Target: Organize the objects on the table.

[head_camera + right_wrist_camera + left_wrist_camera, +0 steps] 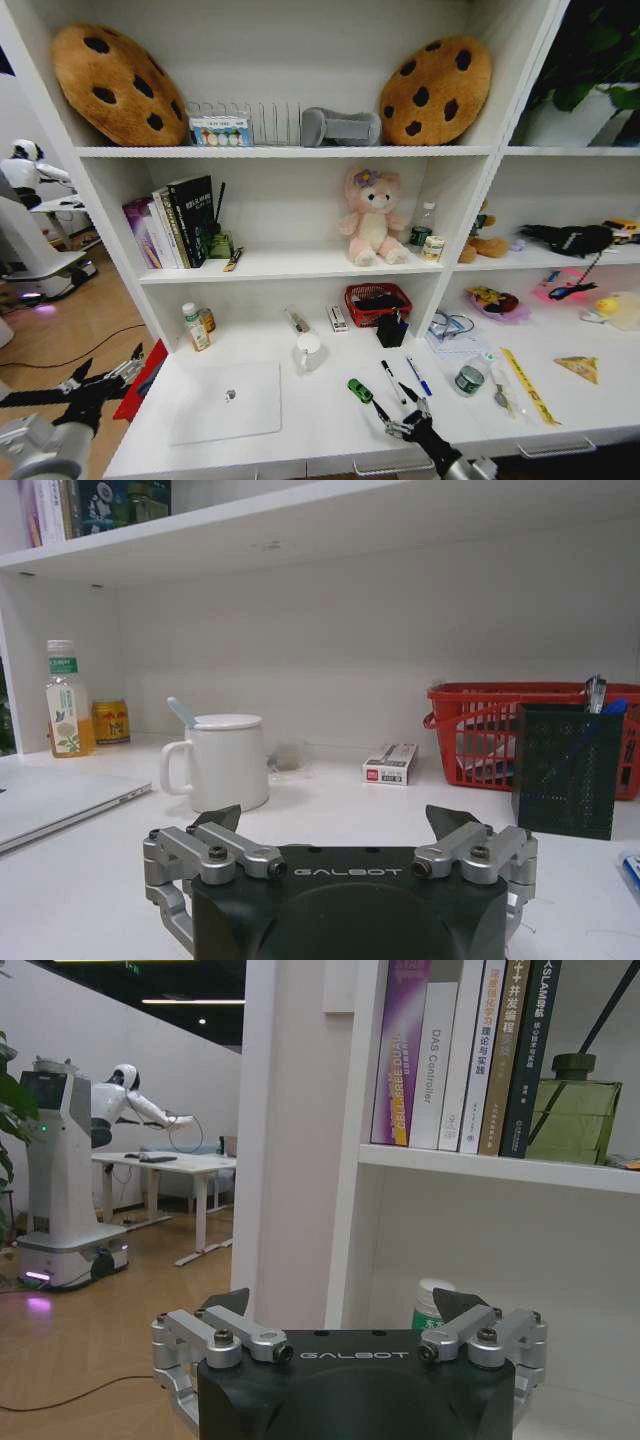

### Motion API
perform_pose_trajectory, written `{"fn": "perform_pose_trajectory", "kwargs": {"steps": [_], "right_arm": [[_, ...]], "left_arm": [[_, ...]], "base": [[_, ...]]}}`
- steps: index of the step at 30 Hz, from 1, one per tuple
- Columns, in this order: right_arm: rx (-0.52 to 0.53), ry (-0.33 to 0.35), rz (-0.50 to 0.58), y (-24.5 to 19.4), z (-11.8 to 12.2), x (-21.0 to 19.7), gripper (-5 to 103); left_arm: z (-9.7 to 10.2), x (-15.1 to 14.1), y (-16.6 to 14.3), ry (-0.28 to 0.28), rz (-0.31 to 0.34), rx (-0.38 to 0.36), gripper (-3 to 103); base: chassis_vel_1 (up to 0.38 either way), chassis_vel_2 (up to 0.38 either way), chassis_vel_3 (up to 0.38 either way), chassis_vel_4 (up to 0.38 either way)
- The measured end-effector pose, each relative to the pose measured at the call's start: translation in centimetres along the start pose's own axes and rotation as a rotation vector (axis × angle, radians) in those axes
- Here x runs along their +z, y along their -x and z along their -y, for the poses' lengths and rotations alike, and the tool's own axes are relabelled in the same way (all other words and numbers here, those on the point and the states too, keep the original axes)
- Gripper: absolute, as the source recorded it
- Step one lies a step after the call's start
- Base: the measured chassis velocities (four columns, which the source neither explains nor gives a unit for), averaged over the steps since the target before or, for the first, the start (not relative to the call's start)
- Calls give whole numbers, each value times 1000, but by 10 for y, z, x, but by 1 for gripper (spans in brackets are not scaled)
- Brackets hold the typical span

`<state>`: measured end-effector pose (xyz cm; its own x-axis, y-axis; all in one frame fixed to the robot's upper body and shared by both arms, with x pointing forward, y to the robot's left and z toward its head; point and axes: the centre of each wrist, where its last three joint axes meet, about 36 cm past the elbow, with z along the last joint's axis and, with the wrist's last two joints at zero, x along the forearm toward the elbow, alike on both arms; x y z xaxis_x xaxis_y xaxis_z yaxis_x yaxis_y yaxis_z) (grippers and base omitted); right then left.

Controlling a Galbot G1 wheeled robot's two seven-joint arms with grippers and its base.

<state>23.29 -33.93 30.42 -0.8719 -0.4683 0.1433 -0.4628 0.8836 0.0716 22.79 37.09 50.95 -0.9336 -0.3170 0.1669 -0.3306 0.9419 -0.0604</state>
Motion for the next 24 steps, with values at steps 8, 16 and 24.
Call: {"fn": "perform_pose_trajectory", "kwargs": {"steps": [8, 16, 24], "right_arm": [[-34, -10, -61, 20, 5, 2, 100], [-40, -18, -106, 36, 5, 7, 100], [-58, 5, -146, 51, 4, 7, 100]], "left_arm": [[10, 4, -6, -4, -9, 4, 100], [15, -1, -9, -18, -1, 6, 100], [15, -2, -9, -28, 0, 2, 100]], "base": [[0, 0, 0, 0], [0, 0, 0, 0], [0, 0, 0, 0]]}}
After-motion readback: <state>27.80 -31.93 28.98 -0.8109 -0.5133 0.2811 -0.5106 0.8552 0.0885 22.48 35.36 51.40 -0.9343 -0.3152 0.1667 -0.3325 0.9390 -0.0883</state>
